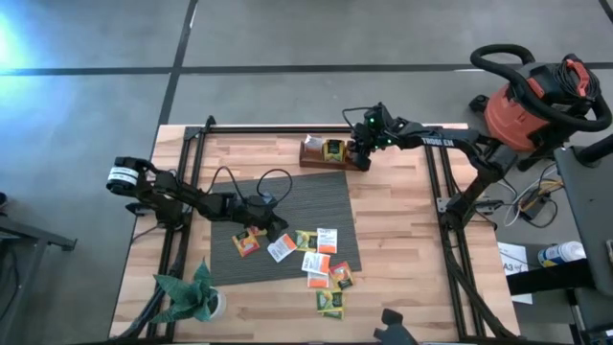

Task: Pick & Place Tea
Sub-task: Put the orange tea bag into the right section of the wooden organizer

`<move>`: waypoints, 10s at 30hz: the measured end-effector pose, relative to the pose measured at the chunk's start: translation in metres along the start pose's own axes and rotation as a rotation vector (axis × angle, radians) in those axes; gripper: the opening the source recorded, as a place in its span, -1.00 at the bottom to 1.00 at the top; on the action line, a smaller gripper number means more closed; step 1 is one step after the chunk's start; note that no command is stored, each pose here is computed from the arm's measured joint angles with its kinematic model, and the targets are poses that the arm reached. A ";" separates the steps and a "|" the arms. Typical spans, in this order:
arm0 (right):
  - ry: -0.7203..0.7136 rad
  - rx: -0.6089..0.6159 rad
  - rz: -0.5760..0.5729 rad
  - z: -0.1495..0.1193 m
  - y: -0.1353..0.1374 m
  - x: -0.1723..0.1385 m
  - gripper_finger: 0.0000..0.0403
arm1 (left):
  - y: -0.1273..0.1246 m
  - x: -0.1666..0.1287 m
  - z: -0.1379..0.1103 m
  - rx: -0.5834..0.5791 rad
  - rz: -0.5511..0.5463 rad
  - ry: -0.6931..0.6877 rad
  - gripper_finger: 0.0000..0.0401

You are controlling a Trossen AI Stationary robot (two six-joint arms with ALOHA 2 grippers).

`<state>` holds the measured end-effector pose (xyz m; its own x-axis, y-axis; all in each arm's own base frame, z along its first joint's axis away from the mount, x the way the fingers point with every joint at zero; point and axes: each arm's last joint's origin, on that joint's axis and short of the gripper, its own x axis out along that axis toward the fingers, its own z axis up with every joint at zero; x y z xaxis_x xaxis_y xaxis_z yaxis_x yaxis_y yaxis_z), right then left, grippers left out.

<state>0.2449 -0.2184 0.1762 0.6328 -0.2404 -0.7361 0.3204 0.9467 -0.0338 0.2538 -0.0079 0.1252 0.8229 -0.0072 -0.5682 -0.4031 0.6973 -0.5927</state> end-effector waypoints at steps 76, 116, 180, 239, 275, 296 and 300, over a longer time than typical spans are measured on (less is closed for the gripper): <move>0.126 0.896 0.621 0.065 0.236 0.126 -0.42 | 0.013 -0.046 -0.012 -0.081 0.279 0.236 -0.66; 0.260 0.777 0.358 0.067 0.234 0.122 -0.26 | 0.011 -0.021 -0.009 -0.004 0.286 0.214 -0.66; 0.330 0.779 0.428 0.063 0.242 0.114 -0.42 | 0.008 0.009 -0.008 0.025 0.204 0.170 -0.66; 0.577 -0.256 -0.022 0.074 0.027 -0.022 -0.96 | -0.016 -0.040 0.024 0.010 0.165 -0.058 -0.66; 0.549 -0.325 -0.021 0.072 0.024 0.007 -0.62 | -0.013 -0.040 0.026 -0.003 0.182 -0.069 -0.66; 0.264 0.013 0.148 0.120 0.041 -0.068 -0.59 | -0.033 -0.042 -0.002 0.067 -0.065 0.253 -0.66; 0.326 0.055 0.261 0.115 0.066 -0.064 -0.59 | -0.045 -0.046 -0.021 0.143 -0.109 0.323 -0.66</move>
<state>0.3065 -0.1651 0.2993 0.4447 0.0946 -0.8907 0.2219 0.9518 0.2119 0.2260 -0.0541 0.1660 0.6799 -0.2966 -0.6706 -0.2416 0.7729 -0.5868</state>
